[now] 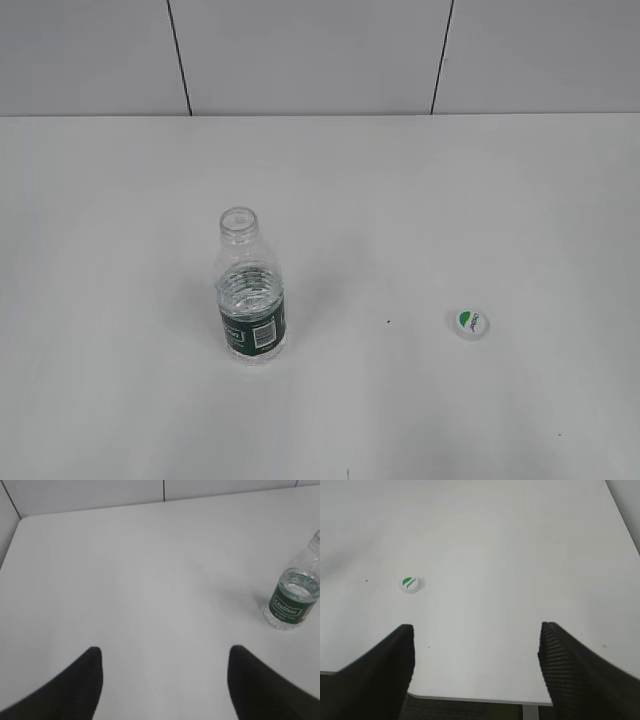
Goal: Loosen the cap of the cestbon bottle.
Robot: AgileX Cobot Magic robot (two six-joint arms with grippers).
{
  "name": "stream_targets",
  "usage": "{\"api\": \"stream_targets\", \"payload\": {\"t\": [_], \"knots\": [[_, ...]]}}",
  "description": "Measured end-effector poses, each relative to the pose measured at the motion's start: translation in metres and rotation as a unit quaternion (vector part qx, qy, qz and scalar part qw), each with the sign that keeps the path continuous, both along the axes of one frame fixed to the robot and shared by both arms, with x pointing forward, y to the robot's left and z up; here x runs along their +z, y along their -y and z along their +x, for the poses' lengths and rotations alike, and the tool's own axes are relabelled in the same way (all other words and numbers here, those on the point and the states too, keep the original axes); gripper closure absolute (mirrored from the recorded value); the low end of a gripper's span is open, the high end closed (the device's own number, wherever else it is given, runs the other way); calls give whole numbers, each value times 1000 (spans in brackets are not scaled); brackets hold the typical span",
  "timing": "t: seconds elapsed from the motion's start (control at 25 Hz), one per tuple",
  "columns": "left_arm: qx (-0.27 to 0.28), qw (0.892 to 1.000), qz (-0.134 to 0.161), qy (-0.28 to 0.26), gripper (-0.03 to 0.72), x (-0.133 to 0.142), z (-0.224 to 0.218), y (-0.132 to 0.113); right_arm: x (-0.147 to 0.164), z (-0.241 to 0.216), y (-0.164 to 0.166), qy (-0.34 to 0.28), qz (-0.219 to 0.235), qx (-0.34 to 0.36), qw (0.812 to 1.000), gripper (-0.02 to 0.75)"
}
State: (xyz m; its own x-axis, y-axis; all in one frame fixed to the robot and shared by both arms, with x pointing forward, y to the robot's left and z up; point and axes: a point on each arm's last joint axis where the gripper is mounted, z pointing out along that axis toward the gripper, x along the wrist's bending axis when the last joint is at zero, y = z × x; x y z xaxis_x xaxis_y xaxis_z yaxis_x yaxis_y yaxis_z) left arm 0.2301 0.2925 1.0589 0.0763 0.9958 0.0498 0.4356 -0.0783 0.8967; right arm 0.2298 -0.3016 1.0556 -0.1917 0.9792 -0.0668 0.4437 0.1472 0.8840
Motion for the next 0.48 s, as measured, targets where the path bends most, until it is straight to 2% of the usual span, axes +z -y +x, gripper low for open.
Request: {"api": "stream_targets", "payload": {"t": [0.48], "knots": [[0, 1000, 0, 1, 224, -2, 0, 0, -1, 0, 0, 1, -2, 2, 1000, 148]]}}
